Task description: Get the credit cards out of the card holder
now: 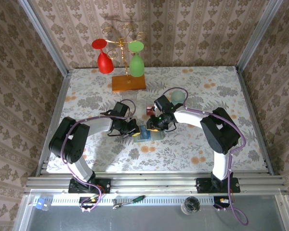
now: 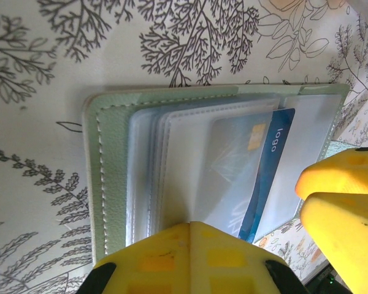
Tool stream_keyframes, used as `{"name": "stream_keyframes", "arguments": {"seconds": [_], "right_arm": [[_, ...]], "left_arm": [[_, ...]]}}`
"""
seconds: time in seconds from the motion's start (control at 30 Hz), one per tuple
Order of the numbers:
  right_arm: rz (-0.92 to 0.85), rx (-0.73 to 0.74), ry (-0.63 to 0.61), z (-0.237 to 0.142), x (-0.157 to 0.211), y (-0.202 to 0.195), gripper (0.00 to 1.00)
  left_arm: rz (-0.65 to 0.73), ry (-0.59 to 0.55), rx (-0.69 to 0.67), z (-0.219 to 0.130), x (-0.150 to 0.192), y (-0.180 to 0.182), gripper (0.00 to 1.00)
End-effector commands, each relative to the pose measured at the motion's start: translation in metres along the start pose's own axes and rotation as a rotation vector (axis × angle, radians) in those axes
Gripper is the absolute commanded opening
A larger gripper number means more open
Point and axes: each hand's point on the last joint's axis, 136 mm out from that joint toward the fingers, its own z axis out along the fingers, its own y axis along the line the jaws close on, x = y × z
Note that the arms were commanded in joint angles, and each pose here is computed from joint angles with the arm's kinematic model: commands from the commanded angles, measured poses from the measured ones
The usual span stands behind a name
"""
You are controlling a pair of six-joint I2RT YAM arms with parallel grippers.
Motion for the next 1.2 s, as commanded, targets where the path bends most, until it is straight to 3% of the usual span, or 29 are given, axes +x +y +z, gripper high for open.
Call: {"name": "stream_keyframes", "arguments": {"seconds": [0.0,0.7,1.17], "right_arm": [[0.026,-0.007,0.025,0.004,0.006,-0.004,0.28],[0.055,-0.046,0.074,0.019,0.011,-0.005,0.27],[0.060,-0.099,0.056,0.014,0.009,0.006,0.20]], "left_arm": [[0.011,0.018,-0.036,0.002,0.002,0.004,0.00],[0.000,0.032,-0.065,0.004,0.003,0.011,0.00],[-0.007,0.044,-0.069,0.005,0.005,0.012,0.00]]}}
